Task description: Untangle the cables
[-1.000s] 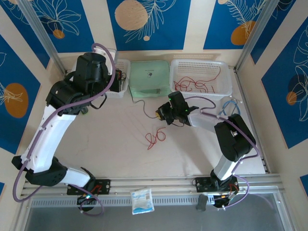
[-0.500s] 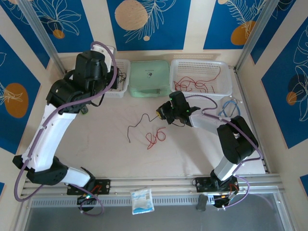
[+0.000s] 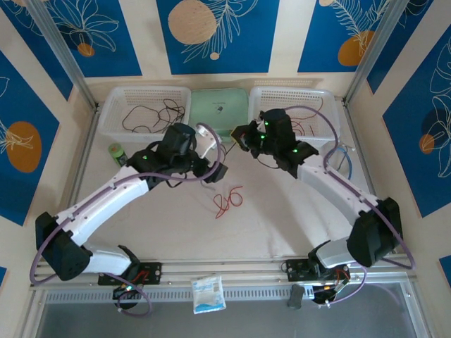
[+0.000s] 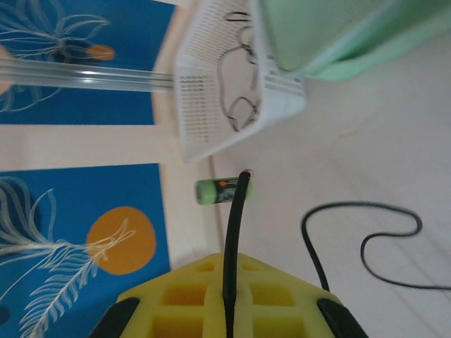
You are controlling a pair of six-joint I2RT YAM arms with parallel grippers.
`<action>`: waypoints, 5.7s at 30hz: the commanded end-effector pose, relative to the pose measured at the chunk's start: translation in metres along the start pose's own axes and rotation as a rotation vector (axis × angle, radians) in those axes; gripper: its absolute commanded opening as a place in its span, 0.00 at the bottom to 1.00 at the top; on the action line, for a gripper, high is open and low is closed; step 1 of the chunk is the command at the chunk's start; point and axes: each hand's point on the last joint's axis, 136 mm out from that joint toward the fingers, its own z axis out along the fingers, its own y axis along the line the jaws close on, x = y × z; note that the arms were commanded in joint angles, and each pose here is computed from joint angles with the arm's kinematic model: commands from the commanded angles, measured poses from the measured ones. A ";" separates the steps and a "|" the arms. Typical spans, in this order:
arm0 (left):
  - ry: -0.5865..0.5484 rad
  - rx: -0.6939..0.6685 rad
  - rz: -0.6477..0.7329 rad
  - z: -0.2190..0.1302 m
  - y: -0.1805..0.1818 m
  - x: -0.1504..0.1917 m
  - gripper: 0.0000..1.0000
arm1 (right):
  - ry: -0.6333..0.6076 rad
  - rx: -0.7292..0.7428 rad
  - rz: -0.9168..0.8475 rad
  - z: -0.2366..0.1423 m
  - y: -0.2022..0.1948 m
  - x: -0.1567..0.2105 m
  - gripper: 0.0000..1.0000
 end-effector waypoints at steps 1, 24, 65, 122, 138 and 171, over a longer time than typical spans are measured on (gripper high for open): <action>-0.203 0.023 0.098 0.006 -0.013 -0.050 0.95 | 0.015 0.046 -0.036 -0.008 -0.007 0.005 0.00; -0.251 -0.068 0.143 0.035 -0.008 -0.059 0.24 | 0.003 -0.010 -0.041 -0.034 0.013 0.006 0.00; -0.525 -0.949 -0.223 -0.092 0.379 -0.137 0.00 | -0.192 0.165 -0.129 -0.137 -0.076 0.006 0.89; -0.211 -0.435 -0.619 -0.090 0.201 -0.010 1.00 | 0.506 0.462 -0.793 0.058 -0.202 0.159 0.09; -0.118 -0.154 -0.455 -0.022 0.073 0.055 0.98 | 0.297 0.187 -0.702 -0.069 -0.035 0.089 0.00; -0.730 0.168 0.367 0.013 -0.033 0.004 1.00 | 0.204 -0.332 -0.396 -0.177 0.109 0.019 0.00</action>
